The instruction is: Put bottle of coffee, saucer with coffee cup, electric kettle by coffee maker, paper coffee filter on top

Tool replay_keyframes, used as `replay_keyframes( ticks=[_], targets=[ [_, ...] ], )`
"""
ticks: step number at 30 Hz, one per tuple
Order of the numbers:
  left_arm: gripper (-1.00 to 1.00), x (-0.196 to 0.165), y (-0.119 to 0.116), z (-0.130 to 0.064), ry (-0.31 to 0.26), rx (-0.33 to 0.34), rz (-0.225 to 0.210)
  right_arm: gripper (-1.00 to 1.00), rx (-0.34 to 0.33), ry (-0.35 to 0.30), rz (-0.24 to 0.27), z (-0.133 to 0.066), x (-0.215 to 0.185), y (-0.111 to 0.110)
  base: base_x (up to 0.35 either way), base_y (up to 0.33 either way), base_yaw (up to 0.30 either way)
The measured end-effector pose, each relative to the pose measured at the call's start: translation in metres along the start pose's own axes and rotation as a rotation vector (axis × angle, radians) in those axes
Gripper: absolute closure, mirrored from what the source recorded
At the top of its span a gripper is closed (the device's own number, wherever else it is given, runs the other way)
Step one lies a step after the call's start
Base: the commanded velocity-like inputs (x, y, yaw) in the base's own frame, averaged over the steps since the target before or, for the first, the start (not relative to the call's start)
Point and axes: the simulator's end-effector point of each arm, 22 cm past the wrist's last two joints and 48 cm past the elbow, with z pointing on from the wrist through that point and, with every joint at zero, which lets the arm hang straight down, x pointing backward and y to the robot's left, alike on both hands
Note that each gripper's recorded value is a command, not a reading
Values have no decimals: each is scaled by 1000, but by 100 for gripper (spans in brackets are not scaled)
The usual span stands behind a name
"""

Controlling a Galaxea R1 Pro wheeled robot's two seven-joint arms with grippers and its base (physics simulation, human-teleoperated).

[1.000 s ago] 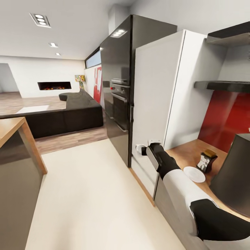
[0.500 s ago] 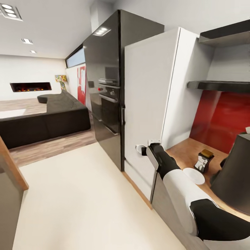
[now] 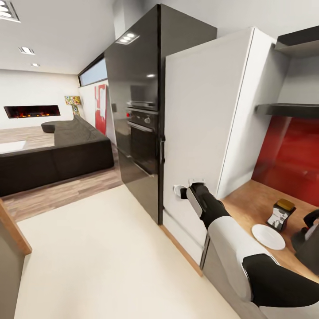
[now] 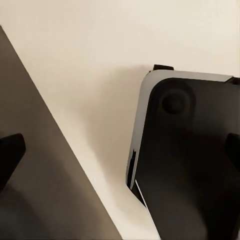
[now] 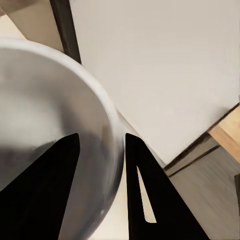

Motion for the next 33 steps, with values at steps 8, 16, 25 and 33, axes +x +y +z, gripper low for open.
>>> replay_keyframes(
  ticks=[8,16,25,33],
  targets=[
    [-100,0,0,0,0,0,1,100,1,-1,0,0,0,0,201,147,0],
    [-100,0,1,0,1,-1,2,100,3,-3,0,0,-1,-1,35,14,0],
    [-100,-3,3,1,-2,-3,7,100,1,1,0,1,0,0,1,0,0],
    [-100,-4,2,1,-4,1,15,100,-6,36,-2,7,26,2,0,0,0]
  ],
)
